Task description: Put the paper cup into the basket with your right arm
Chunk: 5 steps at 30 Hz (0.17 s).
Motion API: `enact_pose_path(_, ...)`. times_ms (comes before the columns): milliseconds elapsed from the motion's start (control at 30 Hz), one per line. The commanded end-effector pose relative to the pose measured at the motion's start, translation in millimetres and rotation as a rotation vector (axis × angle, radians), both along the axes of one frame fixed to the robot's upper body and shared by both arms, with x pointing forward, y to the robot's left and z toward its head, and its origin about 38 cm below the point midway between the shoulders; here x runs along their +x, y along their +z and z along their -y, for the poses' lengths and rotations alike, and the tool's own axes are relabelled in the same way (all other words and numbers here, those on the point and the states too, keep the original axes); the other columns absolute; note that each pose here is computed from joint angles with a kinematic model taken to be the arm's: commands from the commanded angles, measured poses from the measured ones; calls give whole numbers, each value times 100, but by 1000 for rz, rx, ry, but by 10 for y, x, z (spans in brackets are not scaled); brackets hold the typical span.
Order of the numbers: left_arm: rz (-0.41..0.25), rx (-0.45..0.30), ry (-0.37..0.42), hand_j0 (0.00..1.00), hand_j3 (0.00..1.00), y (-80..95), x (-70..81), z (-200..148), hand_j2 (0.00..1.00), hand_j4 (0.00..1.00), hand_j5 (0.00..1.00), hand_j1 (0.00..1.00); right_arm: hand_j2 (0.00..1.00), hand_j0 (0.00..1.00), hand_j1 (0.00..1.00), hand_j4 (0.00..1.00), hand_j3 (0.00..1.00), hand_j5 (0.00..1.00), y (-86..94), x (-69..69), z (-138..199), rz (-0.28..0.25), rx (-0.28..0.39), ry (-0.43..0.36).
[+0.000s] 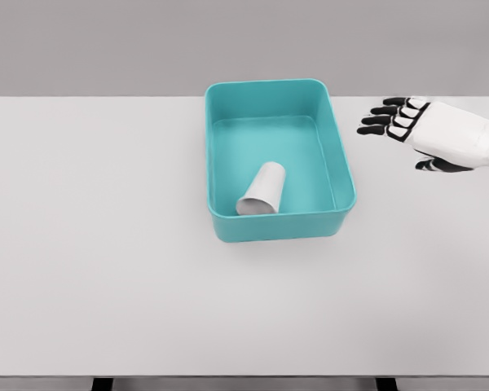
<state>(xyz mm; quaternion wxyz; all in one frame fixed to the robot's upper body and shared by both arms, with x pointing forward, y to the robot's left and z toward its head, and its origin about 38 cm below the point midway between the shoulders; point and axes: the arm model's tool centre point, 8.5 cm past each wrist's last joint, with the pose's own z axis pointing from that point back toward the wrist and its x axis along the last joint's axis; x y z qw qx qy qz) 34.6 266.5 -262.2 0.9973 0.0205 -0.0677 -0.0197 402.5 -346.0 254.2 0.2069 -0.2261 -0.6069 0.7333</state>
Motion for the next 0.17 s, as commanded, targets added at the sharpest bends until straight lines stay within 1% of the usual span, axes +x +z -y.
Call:
enact_pose_path(0,-1,0,2,100,100,0,-5,-1,100,100,100,100,100,100,100,100,100,100,-23,19,-64,-3,21,10)
enact_pose_path(133,-1,0,9,100,100,0,-5,-2,100,100,100,100,100,100,100,100,100,100,-49,10,-61,-10,20,9)
